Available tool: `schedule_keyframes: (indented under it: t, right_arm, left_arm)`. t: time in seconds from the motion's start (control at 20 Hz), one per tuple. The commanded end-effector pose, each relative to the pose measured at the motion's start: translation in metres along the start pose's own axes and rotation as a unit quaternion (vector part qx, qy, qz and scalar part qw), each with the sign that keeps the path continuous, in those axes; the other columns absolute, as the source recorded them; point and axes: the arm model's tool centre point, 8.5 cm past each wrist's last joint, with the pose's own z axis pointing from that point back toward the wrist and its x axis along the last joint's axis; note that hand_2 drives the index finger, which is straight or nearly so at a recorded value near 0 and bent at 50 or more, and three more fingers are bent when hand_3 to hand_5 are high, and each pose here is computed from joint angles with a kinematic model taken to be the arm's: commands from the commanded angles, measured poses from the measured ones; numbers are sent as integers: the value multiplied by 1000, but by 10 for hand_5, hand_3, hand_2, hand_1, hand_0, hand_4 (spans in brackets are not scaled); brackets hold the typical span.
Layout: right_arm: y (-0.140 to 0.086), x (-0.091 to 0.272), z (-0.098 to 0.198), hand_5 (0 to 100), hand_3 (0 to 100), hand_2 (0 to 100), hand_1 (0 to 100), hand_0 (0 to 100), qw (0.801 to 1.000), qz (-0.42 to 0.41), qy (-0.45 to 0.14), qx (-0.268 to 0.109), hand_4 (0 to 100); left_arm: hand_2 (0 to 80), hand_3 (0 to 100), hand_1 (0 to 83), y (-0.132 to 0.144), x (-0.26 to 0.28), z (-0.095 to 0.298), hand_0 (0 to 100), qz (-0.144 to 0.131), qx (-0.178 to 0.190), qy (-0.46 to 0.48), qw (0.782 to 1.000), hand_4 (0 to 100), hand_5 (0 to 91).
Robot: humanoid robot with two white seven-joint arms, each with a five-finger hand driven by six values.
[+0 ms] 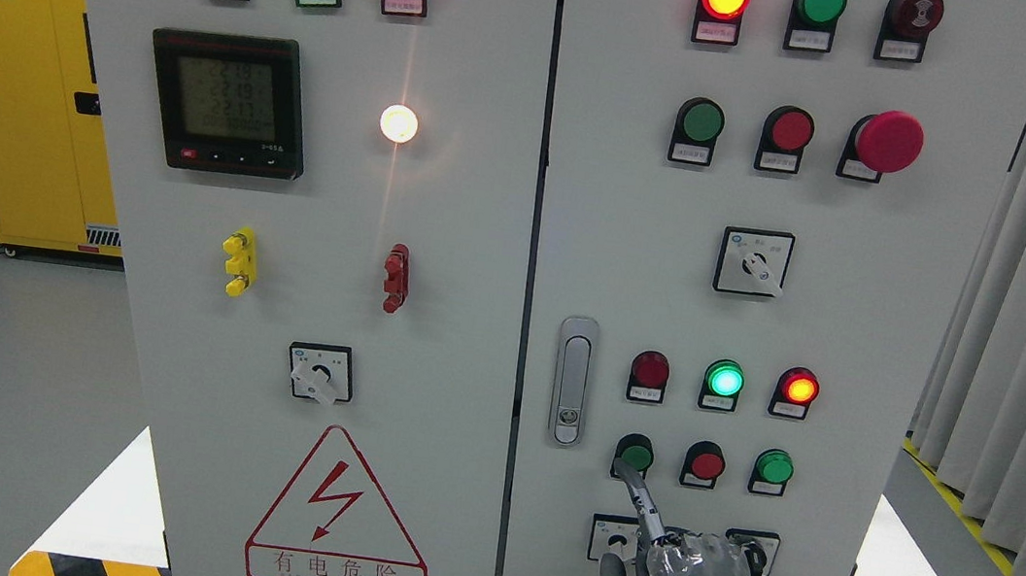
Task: Press green start button
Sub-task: 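Press the green push button inward with the right hand's fingertip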
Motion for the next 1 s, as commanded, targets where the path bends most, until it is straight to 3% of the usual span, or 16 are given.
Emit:
schedule_keyframes:
  t: [0.0, 0.95]
  right_arm:
    - [5, -24, 3, 1000, 1000, 39, 901, 709, 999, 2, 31, 7, 1000]
    - [8, -25, -4, 1000, 997, 38, 894, 724, 999, -5, 35, 9, 1000]
  left_arm:
    - [0, 0, 556, 0, -1, 0, 120, 0, 0, 1, 1000, 0, 0]
    - [0, 0, 556, 0, 0, 0, 120, 0, 0, 0, 1000, 0, 0]
